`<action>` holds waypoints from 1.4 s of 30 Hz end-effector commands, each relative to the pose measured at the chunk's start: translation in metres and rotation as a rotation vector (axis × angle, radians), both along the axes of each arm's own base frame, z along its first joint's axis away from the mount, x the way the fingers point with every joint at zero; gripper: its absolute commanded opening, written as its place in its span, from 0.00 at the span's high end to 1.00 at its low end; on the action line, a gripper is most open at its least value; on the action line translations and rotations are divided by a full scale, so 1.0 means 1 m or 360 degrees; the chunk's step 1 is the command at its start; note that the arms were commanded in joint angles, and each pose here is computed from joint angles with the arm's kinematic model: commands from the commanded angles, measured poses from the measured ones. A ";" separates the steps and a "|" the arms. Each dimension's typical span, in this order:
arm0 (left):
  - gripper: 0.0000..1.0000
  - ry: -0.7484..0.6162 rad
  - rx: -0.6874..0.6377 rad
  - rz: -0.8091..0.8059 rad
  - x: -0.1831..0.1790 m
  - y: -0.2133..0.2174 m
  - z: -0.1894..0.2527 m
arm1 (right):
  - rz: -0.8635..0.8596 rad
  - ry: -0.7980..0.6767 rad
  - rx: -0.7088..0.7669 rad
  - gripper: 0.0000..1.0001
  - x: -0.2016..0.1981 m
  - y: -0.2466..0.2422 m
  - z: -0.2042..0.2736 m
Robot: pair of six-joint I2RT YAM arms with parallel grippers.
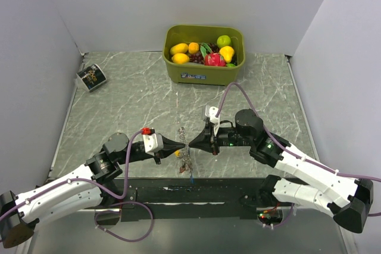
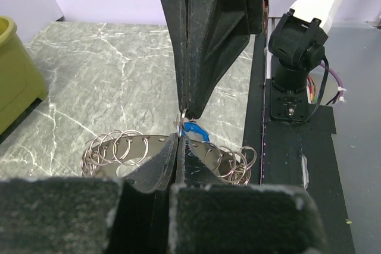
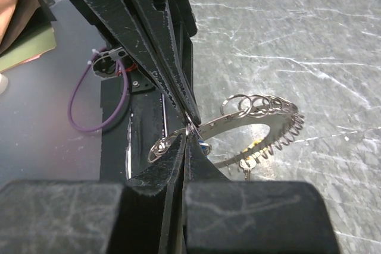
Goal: Put the keys on the keyring
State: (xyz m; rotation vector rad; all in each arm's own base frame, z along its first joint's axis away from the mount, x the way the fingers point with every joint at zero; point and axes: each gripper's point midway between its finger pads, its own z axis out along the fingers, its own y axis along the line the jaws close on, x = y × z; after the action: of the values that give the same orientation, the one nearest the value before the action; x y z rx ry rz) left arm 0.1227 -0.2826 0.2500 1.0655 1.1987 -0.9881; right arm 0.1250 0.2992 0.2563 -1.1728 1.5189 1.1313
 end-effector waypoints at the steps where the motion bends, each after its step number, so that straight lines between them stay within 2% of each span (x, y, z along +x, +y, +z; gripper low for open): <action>1: 0.99 -0.0077 -0.0150 -0.0063 -0.008 -0.002 0.035 | 0.0045 -0.0140 0.0169 1.00 -0.002 0.004 0.039; 5: 0.99 -0.0078 -0.0154 -0.0066 -0.008 -0.002 0.035 | 0.0067 -0.0161 0.0171 1.00 -0.005 0.003 0.040; 27: 0.99 -0.0117 -0.0213 -0.0069 -0.014 0.007 0.043 | -0.0169 -0.0116 0.0061 1.00 0.021 -0.001 0.024; 42: 0.99 -0.0153 -0.0269 -0.0098 -0.019 0.008 0.048 | -0.0118 -0.0099 0.0052 1.00 0.016 0.001 0.018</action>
State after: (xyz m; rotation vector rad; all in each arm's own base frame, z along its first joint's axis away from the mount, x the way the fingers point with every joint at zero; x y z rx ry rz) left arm 0.1173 -0.2763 0.2609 1.0379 1.1539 -1.0031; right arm 0.1344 0.2986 0.2559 -1.1369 1.5403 1.0841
